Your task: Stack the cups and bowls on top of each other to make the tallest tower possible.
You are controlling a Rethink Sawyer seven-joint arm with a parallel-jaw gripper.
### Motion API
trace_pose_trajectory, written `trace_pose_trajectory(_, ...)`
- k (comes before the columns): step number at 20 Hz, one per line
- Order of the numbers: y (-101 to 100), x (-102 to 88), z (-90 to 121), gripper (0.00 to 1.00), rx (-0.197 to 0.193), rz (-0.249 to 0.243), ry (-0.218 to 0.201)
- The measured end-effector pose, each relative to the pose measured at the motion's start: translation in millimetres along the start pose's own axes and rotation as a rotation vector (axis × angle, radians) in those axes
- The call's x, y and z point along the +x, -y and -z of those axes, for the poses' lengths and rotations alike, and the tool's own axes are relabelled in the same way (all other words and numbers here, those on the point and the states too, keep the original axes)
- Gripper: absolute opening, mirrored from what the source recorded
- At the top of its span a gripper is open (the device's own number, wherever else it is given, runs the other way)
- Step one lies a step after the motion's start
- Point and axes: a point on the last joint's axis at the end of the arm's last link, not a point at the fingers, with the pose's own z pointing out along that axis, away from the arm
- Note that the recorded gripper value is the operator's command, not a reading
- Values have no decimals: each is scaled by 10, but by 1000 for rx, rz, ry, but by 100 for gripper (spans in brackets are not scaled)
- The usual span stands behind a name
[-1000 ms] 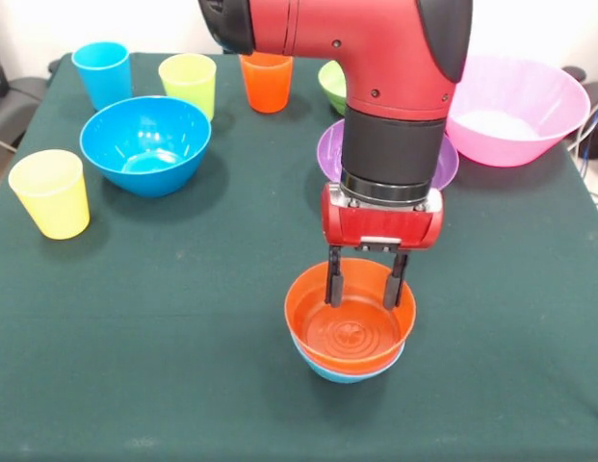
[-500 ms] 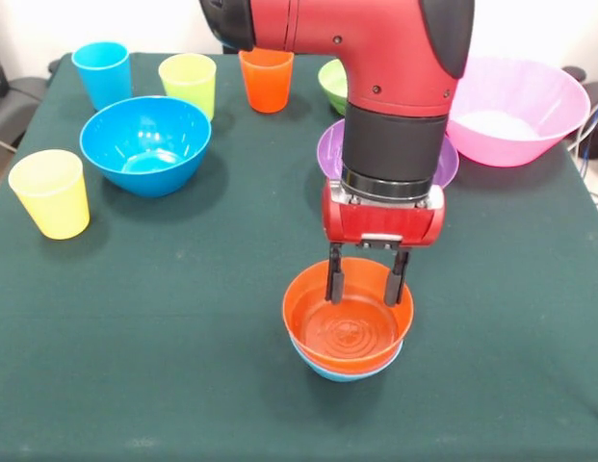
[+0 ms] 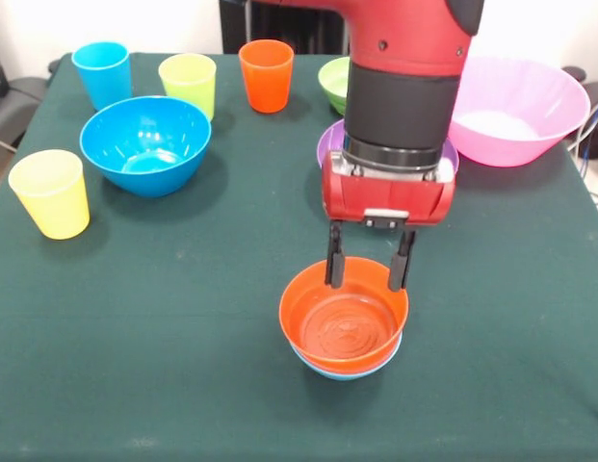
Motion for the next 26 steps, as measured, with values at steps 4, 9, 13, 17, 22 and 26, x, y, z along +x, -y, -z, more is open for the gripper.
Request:
trace_pose_trajectory(4, 18, -90, 138, 100, 4, -1, -2)
trace_pose_trajectory(9, 38, -202, 307, 100, 8, -2, 3)
trace_pose_trajectory(13, 43, -253, 395, 100, 9, -2, 14)
trace_pose_trajectory(17, 33, -210, 468, 100, 8, 0, 7)
trace_pose_trajectory(22, 3, -66, 517, 100, 3, 3, -20)
trace_pose_trajectory(26, -19, 47, 522, 100, 0, 7, -41)
